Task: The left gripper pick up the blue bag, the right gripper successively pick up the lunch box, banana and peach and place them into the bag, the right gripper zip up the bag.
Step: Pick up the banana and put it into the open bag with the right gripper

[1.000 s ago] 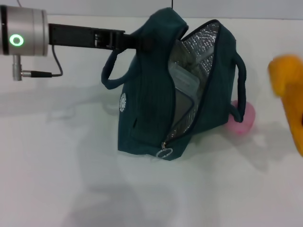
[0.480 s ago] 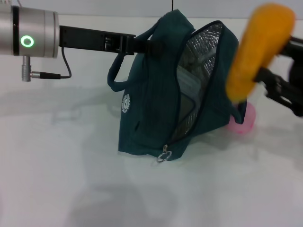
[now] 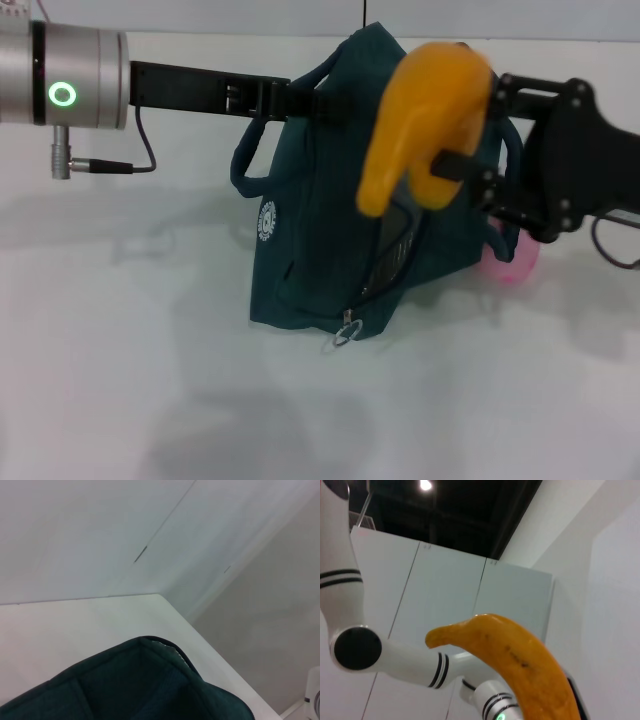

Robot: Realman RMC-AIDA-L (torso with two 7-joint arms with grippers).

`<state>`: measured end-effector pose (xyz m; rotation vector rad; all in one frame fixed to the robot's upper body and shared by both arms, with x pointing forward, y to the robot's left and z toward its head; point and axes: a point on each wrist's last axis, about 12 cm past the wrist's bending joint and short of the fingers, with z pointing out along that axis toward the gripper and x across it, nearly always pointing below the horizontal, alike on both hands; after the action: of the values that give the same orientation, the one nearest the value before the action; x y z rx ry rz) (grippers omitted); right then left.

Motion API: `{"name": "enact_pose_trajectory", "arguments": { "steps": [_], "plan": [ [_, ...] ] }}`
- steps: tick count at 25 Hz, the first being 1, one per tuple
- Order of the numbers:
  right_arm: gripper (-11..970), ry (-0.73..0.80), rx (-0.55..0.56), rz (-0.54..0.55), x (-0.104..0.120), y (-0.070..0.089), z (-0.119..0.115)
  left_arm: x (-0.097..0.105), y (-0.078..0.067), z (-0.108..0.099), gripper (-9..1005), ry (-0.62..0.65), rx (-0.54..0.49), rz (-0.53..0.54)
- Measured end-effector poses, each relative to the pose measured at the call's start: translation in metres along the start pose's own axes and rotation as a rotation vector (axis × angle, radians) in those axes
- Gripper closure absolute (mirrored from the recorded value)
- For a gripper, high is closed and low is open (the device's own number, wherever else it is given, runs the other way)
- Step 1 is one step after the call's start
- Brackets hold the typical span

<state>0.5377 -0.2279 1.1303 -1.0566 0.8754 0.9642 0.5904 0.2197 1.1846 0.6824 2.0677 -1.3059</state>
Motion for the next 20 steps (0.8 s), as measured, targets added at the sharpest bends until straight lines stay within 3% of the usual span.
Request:
{"name": "enact_pose_trajectory", "arguments": {
  "steps": [8,20],
  "plan": [
    [521,0.052,-0.028,0.026,0.012,0.007,0.006,-0.002,-0.001,0.001,943,0.000,0.002,0.005],
    [518,0.136,0.038,0.042,0.026,0.009,0.002,-0.003,-0.001,0.000,943,-0.002,0.003,-0.005]
  ]
}}
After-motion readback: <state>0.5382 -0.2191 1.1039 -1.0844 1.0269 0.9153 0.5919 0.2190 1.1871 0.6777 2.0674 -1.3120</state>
